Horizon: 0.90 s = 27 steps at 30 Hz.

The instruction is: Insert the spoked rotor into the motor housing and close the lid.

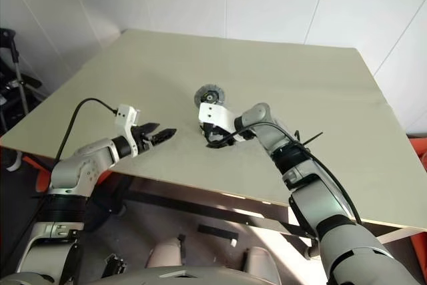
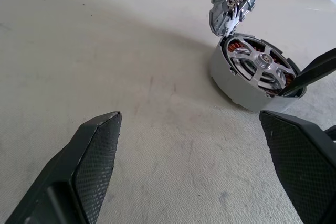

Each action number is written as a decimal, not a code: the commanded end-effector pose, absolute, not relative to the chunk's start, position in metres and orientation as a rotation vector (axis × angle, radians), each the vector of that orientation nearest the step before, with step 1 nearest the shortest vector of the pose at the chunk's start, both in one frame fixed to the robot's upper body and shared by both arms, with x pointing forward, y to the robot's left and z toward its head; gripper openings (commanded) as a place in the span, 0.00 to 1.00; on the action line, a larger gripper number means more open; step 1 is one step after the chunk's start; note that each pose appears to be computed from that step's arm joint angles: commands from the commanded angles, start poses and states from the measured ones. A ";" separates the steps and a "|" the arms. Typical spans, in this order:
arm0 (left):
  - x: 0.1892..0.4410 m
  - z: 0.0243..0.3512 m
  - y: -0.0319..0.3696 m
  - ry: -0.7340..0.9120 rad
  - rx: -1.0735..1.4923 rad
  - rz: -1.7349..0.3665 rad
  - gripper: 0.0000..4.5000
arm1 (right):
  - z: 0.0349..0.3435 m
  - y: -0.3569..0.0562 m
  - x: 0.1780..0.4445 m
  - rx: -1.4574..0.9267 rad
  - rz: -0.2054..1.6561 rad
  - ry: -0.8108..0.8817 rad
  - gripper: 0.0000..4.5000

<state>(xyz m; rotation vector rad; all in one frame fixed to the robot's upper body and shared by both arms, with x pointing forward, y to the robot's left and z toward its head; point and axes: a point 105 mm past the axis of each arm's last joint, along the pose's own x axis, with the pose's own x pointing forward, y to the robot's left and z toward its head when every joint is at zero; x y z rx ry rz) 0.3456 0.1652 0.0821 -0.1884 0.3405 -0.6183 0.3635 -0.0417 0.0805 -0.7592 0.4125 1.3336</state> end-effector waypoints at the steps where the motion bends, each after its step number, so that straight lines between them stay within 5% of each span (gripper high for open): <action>1: 0.345 0.096 0.166 0.288 -0.178 -0.623 0.99 | 0.093 -0.048 0.374 -0.787 1.299 0.387 0.53; 16: 0.346 0.092 0.162 0.299 -0.185 -0.633 0.99 | 0.105 -0.068 0.393 -0.819 1.202 0.364 0.53; 27: 0.346 0.093 0.166 0.299 -0.179 -0.623 0.99 | 0.088 -0.066 0.381 -0.803 1.244 0.397 0.53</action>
